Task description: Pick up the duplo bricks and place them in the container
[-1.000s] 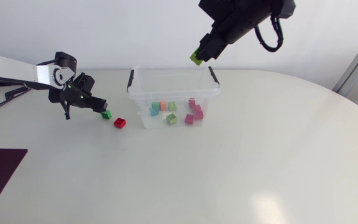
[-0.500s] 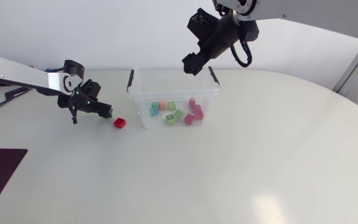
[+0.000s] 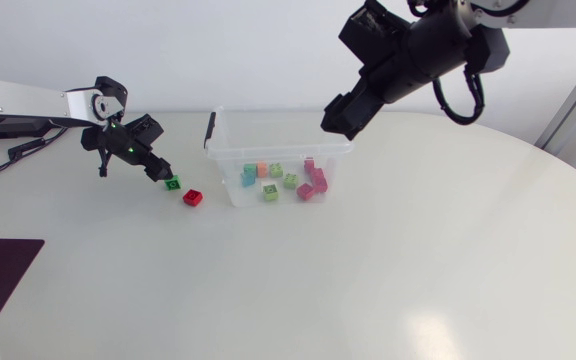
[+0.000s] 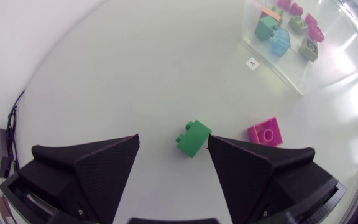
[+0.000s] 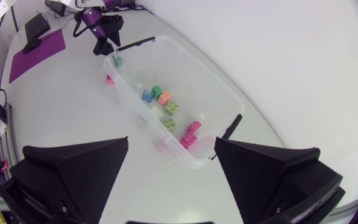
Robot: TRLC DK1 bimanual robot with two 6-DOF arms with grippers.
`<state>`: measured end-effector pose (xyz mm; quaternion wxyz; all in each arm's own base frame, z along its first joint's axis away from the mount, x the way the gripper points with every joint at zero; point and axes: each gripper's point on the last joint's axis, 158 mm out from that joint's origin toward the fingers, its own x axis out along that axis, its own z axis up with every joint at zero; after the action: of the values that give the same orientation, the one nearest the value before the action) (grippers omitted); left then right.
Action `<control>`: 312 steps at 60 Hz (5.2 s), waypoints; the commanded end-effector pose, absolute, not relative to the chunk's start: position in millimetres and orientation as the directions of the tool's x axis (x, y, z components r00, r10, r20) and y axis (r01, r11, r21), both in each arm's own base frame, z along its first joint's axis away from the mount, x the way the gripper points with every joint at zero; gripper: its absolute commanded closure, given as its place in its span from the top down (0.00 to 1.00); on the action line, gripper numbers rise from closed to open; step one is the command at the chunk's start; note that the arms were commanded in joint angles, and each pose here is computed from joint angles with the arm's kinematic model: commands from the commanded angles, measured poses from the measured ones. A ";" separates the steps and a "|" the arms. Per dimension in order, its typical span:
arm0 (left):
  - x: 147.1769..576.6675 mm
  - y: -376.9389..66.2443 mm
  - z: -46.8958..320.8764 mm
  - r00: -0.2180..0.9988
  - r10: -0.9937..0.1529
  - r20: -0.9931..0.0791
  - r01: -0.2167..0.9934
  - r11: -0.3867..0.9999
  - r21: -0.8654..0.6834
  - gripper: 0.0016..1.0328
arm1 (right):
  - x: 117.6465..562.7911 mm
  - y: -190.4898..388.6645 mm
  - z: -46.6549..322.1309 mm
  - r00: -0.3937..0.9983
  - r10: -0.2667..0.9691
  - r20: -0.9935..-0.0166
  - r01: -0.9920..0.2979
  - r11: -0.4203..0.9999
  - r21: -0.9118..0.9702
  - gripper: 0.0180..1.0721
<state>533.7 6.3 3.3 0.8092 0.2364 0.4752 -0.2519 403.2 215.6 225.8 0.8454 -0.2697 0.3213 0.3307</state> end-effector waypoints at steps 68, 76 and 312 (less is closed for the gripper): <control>504.8 -21.9 61.4 0.265 -0.284 -0.921 0.891 0.437 0.122 0.24 | 287.4 149.0 126.0 0.495 0.363 -0.789 -0.754 0.630 -0.183 0.96; 501.7 -35.4 105.2 0.333 -0.335 -0.881 0.872 0.464 0.153 0.24 | 285.9 136.8 122.5 0.523 0.355 -0.775 -0.727 0.661 -0.188 0.96; 475.2 -153.8 187.2 0.605 -0.231 -0.762 0.454 0.886 0.092 0.26 | 254.1 -15.5 158.7 0.999 -0.050 -0.014 0.047 0.984 -0.170 0.95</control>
<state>469.3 -136.6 165.3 0.8703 0.1556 0.4266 -0.1908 253.0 -17.8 164.5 0.9916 -0.1253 0.0124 -0.0286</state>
